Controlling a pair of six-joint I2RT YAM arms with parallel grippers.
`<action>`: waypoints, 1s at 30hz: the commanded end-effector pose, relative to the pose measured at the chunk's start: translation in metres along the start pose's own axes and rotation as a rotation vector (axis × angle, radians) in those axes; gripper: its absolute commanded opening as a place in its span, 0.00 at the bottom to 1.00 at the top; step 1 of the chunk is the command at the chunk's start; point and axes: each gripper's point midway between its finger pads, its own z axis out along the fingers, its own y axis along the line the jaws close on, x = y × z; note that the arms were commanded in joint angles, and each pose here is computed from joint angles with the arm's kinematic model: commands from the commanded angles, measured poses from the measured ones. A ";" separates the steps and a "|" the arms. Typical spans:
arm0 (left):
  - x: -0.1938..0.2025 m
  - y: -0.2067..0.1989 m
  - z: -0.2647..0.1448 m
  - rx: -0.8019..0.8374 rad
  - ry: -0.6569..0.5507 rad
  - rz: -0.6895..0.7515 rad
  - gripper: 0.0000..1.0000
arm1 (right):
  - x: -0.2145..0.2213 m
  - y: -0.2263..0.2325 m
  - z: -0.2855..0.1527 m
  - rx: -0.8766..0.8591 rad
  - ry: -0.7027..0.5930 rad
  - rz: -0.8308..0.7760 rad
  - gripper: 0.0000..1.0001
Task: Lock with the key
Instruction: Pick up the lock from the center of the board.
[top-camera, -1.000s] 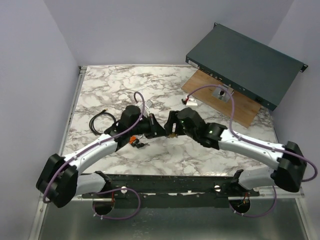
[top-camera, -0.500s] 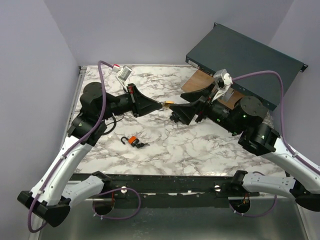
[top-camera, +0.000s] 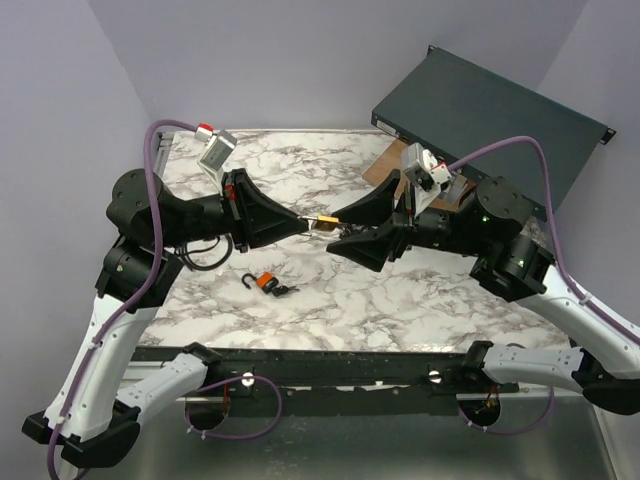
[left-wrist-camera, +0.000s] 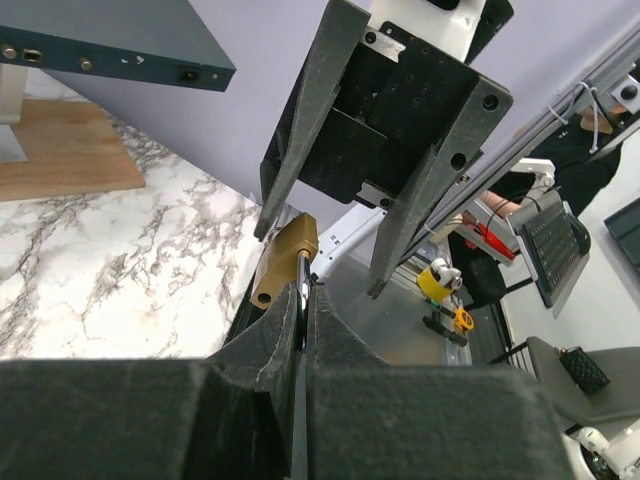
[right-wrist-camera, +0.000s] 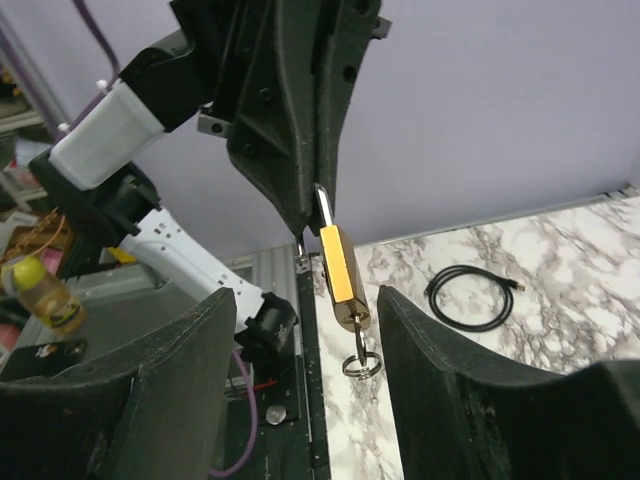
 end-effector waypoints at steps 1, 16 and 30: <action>-0.001 -0.025 -0.010 0.068 0.006 0.044 0.00 | -0.009 0.031 0.001 -0.174 -0.003 -0.026 0.60; -0.008 -0.049 -0.017 0.142 -0.043 0.061 0.00 | -0.025 0.054 0.004 -0.324 -0.071 -0.051 0.53; -0.010 -0.049 -0.016 0.143 -0.061 0.056 0.00 | -0.027 0.040 0.017 -0.268 -0.118 0.003 0.42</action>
